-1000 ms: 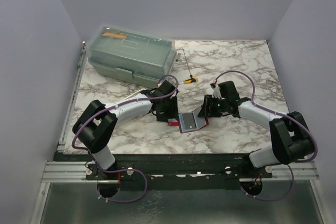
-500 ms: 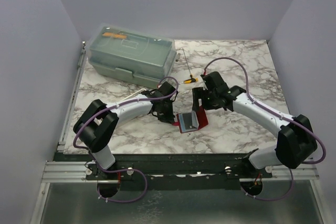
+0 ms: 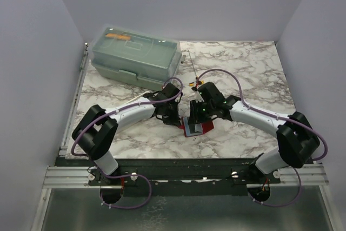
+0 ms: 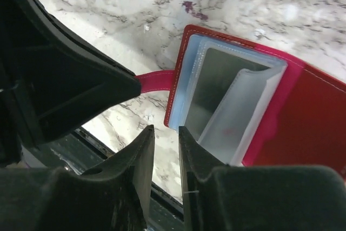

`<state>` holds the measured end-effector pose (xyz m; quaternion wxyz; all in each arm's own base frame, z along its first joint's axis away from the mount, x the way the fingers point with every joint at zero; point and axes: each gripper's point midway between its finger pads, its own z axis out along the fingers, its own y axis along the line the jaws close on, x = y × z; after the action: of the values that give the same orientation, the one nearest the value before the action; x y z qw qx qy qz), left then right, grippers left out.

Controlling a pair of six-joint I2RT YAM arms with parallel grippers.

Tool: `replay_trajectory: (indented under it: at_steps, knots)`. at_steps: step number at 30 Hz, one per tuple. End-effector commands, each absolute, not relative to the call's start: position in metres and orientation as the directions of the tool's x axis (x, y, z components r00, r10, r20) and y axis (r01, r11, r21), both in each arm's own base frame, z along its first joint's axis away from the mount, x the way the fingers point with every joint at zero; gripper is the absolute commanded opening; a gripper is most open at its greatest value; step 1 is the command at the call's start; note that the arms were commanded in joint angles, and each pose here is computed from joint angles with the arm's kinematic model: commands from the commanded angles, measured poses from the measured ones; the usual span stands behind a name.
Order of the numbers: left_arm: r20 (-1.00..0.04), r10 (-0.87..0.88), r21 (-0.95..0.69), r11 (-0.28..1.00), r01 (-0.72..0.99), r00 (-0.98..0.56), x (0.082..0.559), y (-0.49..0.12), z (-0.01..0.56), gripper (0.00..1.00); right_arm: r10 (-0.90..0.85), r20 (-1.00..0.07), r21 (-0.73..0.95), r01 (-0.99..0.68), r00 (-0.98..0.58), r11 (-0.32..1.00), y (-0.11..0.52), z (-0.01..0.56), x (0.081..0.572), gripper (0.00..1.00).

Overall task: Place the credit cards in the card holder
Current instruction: Open the card holder at the center of the board.

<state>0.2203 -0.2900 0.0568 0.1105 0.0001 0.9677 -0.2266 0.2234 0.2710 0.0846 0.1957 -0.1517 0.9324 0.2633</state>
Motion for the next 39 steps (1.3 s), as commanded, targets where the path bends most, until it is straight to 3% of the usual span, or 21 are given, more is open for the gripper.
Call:
replay_trajectory:
  at_steps: [1,9,31,39]
  knots:
    - [-0.244,-0.054,-0.5,0.862,0.078,-0.968,0.225,-0.301,0.085,0.0,-0.178,-0.448,0.529,-0.421,-0.876,0.737,0.295,0.084,0.222,0.27]
    - [-0.276,-0.07,-0.538,0.838,0.094,-0.959,0.229,-0.306,0.107,0.0,-0.181,-0.424,0.39,-0.359,-0.887,0.848,0.268,0.05,0.23,0.28]
    - [-0.278,-0.072,-0.568,0.817,0.103,-0.958,0.231,-0.313,0.121,0.0,-0.197,-0.424,0.301,-0.343,-0.884,0.89,0.253,0.04,0.228,0.65]
    - [-0.289,-0.083,-0.561,0.822,0.098,-0.954,0.231,-0.31,0.124,0.0,-0.167,-0.443,0.164,-0.263,-0.881,0.951,0.23,0.039,0.237,0.59]
